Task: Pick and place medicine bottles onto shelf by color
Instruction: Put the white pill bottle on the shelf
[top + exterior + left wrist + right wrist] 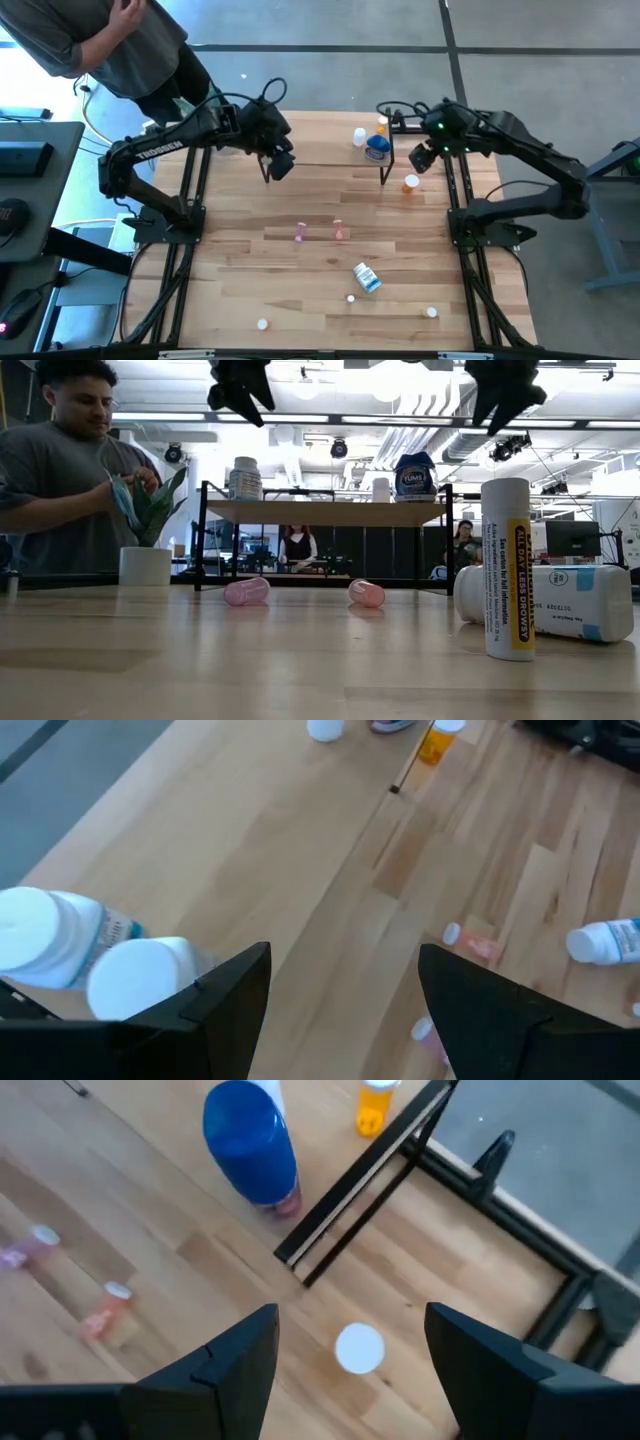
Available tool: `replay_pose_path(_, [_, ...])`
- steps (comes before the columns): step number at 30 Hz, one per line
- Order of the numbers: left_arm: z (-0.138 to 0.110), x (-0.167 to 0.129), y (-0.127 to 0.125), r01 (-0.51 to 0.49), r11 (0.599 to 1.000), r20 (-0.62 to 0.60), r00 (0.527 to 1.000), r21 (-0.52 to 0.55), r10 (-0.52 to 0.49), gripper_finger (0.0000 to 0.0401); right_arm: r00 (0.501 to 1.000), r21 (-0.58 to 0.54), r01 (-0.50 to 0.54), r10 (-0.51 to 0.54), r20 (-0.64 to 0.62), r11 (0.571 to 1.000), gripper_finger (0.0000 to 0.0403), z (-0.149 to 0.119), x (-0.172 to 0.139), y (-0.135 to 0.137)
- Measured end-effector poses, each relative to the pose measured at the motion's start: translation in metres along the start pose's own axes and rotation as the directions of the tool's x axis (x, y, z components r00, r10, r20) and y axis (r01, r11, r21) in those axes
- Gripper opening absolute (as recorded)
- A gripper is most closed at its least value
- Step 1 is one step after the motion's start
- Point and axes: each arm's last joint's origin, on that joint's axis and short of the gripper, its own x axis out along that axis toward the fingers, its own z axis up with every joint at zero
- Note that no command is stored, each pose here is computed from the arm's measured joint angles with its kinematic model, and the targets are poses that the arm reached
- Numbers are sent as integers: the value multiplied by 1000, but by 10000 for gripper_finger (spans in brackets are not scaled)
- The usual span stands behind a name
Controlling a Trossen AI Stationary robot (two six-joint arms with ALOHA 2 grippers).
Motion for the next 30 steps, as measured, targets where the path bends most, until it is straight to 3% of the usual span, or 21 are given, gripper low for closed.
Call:
replay_pose_path(5, [-3,-1,-16,-3,1000,5,1000,-8,3,244,998,41,-60,60,-14,997,242,-19,4,-4])
replay_pose_path(14, [-12,-6,-49,37,999,6,999,-14,-37,244,987,-28,-93,89,-130,995,247,-37,27,-4])
replay_pose_path(23, [-24,-15,-72,15,999,20,1000,-35,-14,243,978,-85,-113,96,-188,990,279,-44,38,-4])
replay_pose_path(30, [-31,-22,-82,7,998,23,1000,-59,-5,244,962,-89,-97,71,-263,991,287,-67,58,-8])
